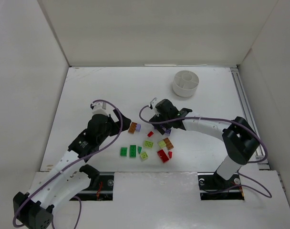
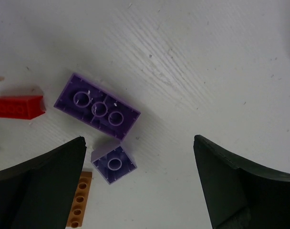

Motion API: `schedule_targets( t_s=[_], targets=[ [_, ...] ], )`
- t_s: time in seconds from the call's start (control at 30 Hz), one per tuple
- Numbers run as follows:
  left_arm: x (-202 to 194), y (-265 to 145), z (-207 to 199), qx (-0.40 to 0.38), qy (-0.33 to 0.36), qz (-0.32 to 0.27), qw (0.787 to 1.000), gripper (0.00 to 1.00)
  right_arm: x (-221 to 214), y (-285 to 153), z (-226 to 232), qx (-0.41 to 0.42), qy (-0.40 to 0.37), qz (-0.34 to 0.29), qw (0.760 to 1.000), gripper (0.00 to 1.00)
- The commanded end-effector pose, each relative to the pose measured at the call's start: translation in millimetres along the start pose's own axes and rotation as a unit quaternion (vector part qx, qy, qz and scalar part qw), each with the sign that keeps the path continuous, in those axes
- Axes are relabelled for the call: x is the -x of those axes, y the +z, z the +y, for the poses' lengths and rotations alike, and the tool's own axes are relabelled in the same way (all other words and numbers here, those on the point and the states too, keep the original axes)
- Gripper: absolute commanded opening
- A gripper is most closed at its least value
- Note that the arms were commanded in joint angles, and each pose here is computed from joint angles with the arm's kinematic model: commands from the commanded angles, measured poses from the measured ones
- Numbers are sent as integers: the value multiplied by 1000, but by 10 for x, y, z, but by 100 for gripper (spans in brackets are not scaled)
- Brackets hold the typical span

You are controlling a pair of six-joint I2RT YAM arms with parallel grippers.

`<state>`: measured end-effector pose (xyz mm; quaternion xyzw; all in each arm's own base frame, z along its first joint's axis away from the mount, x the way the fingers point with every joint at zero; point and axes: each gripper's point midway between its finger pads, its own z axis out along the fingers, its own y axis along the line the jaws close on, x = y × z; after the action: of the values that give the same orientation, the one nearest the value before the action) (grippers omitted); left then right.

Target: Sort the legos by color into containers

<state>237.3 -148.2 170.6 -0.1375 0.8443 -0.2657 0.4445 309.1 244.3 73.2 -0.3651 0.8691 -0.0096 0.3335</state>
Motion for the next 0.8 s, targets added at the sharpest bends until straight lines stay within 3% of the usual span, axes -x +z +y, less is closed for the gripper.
schedule_targets(
  t_s=[0.0,0.13,0.47,0.77],
  targets=[
    [-29,42,5,-3,-2,-3,1000,100,107,-63,59,34,-65,-6,997,98],
    [-52,83,22,2,5,2,1000,100,118,37,197,73,-101,-10,992,98],
    [-39,185,81,30,14,6,999,100,108,399,172,54,-143,25,988,97],
    [19,168,50,30,13,0,999,100,111,515,231,96,-161,20,982,71]
  ],
)
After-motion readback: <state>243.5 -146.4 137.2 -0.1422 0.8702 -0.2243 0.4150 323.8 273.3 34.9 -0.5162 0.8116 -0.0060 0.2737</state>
